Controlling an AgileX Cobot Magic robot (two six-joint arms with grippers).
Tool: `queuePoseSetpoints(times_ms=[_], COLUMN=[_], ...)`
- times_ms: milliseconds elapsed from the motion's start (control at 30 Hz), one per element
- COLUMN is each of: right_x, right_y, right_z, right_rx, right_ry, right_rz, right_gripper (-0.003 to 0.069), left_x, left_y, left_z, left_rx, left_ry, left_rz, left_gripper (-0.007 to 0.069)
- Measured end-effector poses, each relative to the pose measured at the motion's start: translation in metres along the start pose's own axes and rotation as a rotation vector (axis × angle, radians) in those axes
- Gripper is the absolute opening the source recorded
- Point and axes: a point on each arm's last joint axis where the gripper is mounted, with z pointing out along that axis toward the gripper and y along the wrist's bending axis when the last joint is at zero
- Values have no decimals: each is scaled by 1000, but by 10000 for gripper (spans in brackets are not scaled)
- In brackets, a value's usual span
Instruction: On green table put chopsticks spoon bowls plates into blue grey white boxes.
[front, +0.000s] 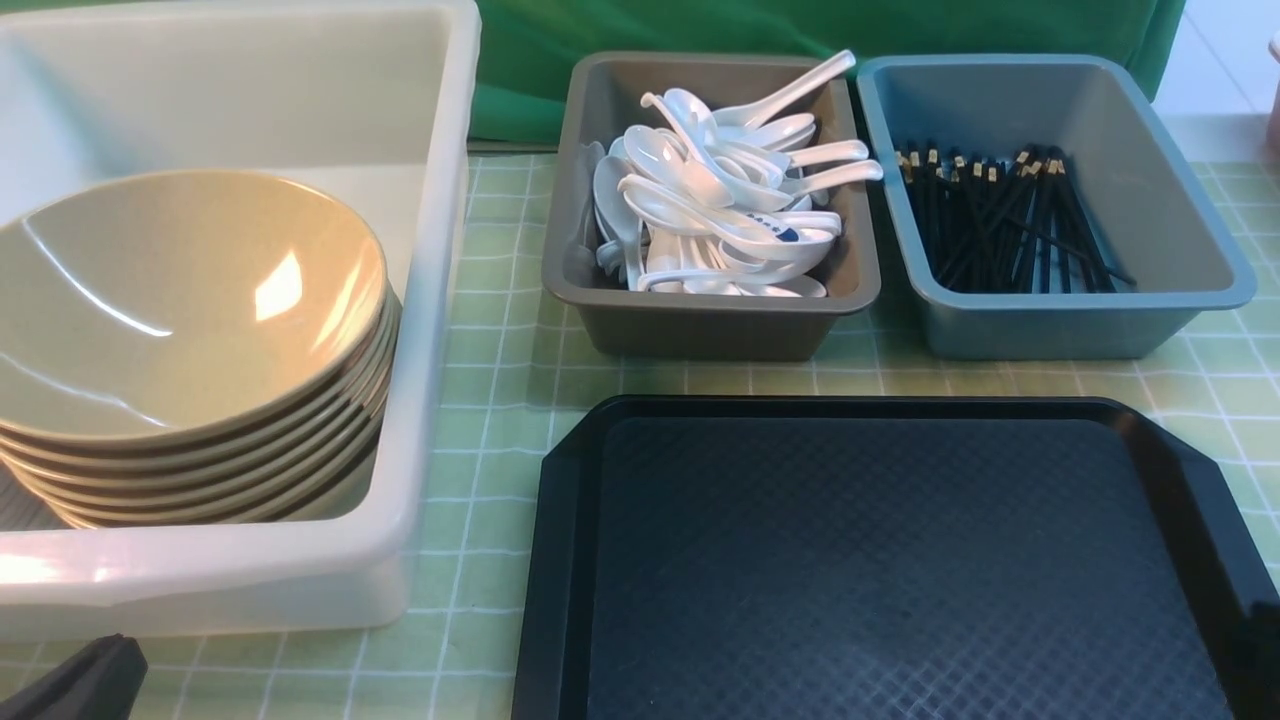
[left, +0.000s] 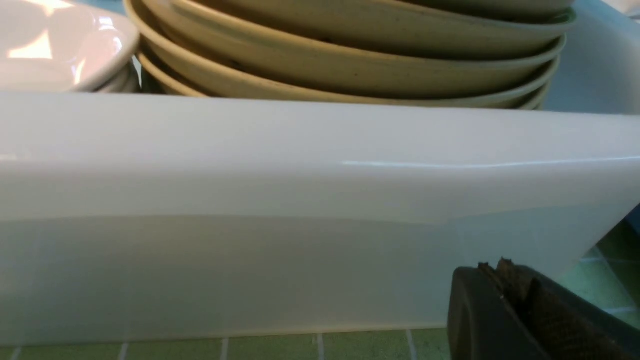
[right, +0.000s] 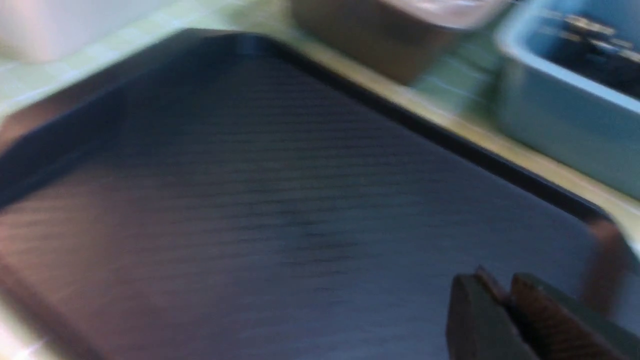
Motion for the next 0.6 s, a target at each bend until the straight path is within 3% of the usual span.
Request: queuePoseSetpoints(times_ms=[200, 500, 600], right_x=[13, 69, 77], right_y=[-15, -14, -16], right_z=[-6, 3, 3], right_rx=[227, 342, 421], right_ry=[-33, 1, -57], right_rz=[97, 153, 171], right_gripper=[99, 106, 110], left_x=[0, 0, 0], left_y=[0, 0, 0], left_z=[0, 0, 0], left_rx=[0, 0, 1], left_ry=[0, 0, -1], left_rz=[2, 2, 2], left_gripper=[-1, -1, -1])
